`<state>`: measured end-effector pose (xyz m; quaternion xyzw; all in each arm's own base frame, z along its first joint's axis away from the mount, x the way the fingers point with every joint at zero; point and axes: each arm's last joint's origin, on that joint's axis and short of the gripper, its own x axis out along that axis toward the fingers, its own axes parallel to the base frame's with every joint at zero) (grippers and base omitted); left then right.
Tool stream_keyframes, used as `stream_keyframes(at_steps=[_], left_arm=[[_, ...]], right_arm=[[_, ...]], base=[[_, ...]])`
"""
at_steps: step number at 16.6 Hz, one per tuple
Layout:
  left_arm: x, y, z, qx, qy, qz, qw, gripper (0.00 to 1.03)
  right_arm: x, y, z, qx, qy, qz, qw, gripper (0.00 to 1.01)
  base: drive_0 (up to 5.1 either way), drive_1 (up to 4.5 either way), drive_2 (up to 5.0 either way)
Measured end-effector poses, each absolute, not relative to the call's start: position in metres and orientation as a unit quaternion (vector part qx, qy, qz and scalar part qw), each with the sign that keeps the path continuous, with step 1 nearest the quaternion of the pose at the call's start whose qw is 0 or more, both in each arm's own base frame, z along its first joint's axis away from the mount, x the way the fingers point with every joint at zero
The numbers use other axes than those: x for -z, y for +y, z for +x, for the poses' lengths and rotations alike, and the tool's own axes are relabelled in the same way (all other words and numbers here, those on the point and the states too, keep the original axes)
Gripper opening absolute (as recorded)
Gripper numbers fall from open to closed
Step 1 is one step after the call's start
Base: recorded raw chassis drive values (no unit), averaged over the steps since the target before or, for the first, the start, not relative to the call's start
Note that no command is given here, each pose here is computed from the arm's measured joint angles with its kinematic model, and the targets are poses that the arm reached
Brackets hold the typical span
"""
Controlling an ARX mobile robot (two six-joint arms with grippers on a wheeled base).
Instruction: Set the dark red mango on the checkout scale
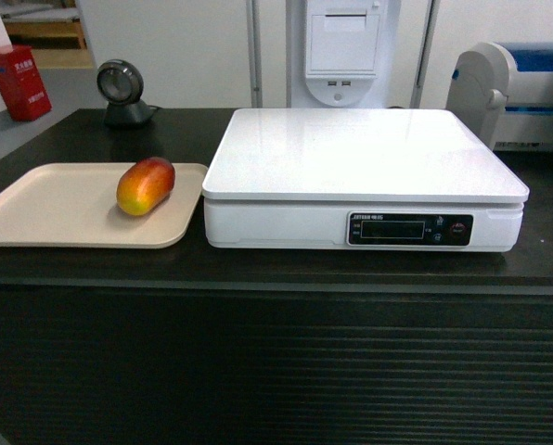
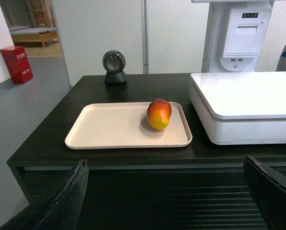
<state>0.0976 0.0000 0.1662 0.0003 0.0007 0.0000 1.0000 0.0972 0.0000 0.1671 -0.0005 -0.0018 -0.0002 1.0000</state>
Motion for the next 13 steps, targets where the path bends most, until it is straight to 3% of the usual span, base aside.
stream_keyframes(at_steps=[13], left_arm=[[-0.1662,0.0,0.0976,0.0,0.001,0.0,1.0,0.98]], right_arm=[[-0.1671,0.0,0.0972,0.0,-0.002,0.0,1.0,0.98]], base=[[0.0,0.0,0.0]])
